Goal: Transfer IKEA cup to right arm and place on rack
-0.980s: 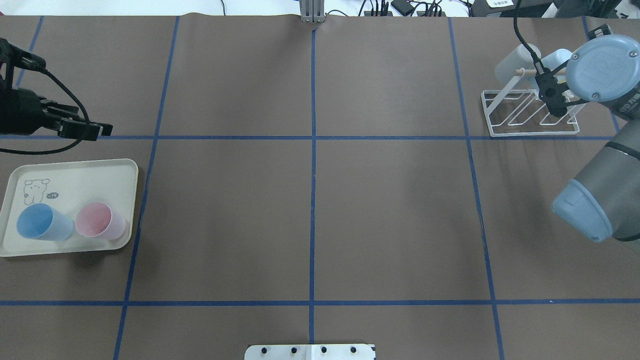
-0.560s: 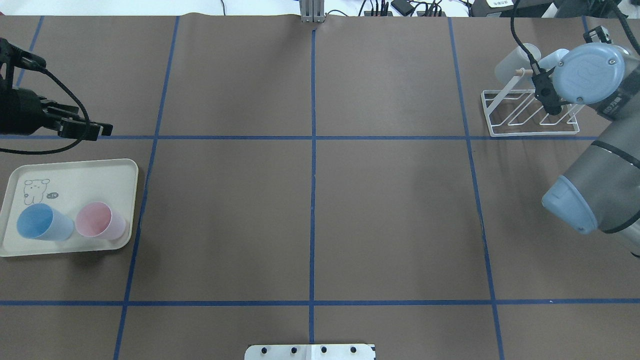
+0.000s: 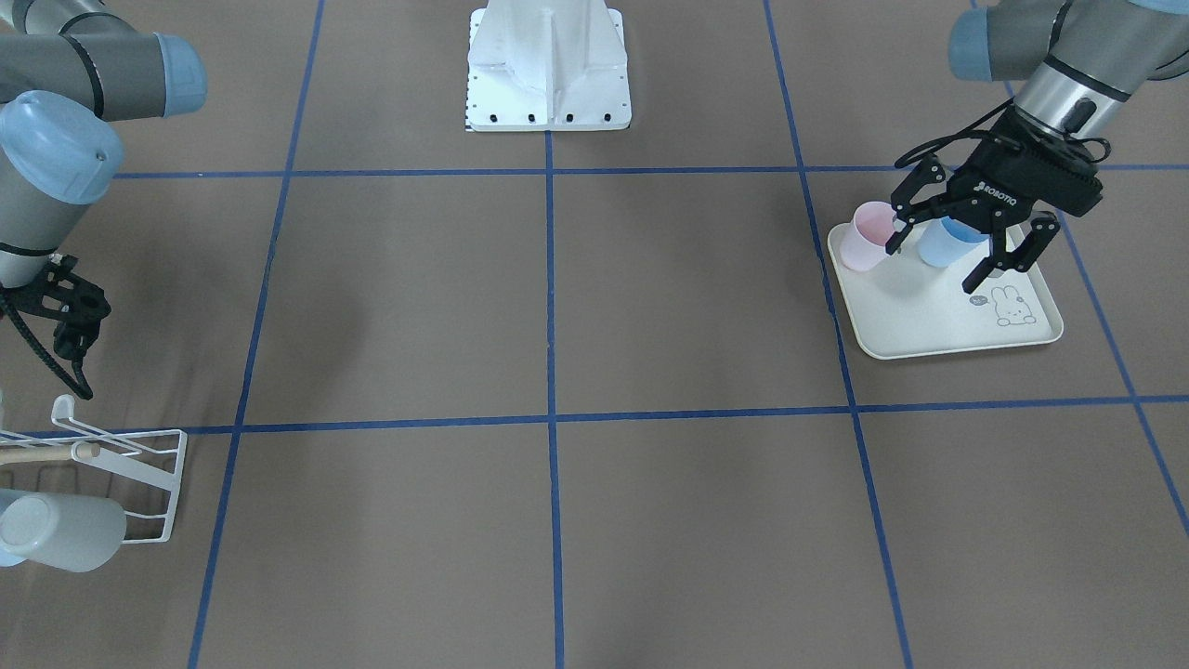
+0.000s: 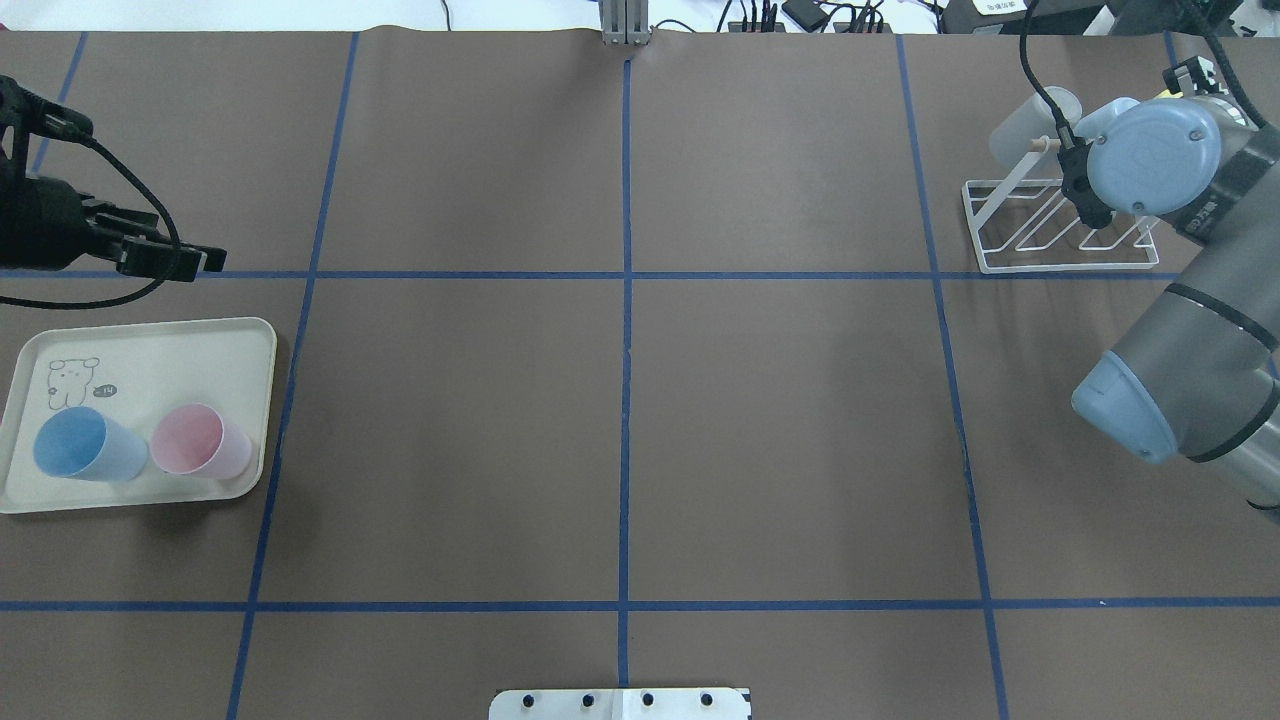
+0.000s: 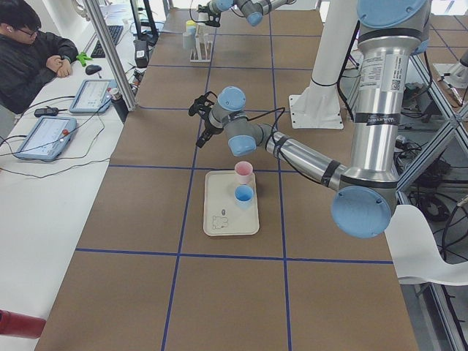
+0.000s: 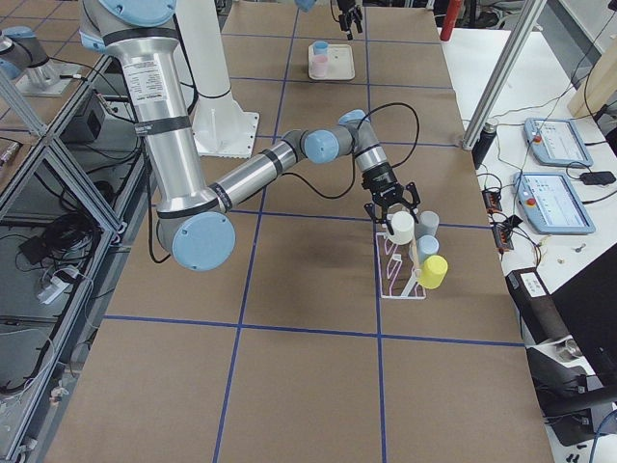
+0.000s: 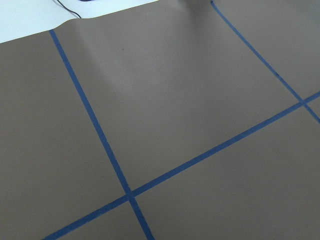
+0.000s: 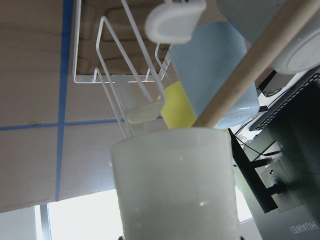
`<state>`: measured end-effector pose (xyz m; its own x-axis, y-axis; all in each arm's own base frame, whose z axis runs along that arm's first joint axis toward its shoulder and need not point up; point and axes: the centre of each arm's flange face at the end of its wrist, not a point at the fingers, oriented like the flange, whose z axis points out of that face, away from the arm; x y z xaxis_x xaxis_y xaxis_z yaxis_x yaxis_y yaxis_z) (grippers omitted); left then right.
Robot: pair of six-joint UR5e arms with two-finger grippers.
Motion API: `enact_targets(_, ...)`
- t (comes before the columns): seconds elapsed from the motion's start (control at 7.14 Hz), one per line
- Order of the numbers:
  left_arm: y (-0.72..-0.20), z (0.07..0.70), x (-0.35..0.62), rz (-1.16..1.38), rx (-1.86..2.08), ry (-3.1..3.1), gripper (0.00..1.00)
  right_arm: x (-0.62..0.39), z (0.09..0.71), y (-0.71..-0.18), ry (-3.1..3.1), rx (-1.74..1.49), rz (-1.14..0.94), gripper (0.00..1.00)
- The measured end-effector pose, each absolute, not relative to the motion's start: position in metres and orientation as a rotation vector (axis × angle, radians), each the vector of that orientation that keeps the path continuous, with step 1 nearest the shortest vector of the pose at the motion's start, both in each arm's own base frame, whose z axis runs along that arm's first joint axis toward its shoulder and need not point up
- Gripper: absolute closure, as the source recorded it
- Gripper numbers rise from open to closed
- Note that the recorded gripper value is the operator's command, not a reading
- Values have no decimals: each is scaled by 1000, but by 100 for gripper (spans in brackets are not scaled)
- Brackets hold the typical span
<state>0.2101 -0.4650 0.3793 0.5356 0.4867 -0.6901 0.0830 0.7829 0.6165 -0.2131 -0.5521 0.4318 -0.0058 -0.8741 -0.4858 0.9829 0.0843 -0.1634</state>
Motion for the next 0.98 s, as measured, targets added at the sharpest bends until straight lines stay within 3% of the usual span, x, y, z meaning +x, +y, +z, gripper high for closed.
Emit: enact_targets(0.98,-465,379,211,263,652,993,0,-232,443,-542,532,248,-1481,100)
